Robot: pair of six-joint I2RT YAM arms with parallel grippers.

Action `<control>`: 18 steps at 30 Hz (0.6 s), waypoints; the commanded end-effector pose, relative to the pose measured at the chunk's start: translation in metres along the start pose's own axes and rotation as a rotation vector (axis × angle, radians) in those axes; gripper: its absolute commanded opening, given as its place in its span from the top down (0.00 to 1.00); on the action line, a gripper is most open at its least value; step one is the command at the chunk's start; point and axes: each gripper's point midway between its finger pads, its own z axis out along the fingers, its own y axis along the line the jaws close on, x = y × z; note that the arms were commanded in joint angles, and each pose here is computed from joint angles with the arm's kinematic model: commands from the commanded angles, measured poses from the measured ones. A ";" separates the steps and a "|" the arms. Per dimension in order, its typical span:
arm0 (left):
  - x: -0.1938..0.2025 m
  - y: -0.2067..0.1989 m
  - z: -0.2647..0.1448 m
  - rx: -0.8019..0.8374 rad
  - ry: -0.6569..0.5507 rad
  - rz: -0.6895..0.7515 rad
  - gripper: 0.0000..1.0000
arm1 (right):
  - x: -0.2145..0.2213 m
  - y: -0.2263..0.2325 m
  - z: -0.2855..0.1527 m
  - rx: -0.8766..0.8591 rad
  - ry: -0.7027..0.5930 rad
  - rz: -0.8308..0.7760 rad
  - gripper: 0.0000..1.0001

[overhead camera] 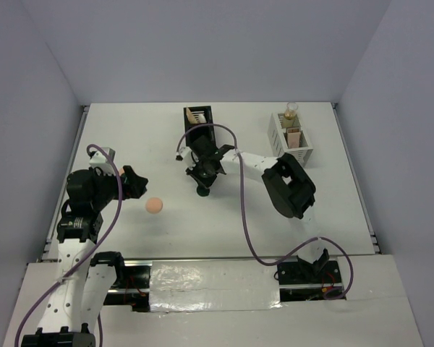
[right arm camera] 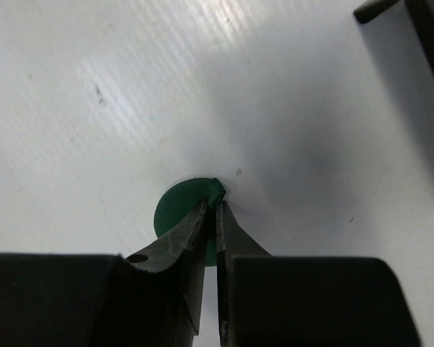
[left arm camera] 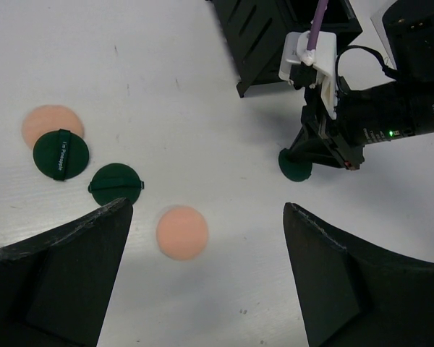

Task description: Organize the makeup

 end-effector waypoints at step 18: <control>-0.009 -0.004 -0.001 0.018 -0.047 0.002 0.02 | -0.118 -0.008 -0.198 0.030 -0.522 -0.073 1.00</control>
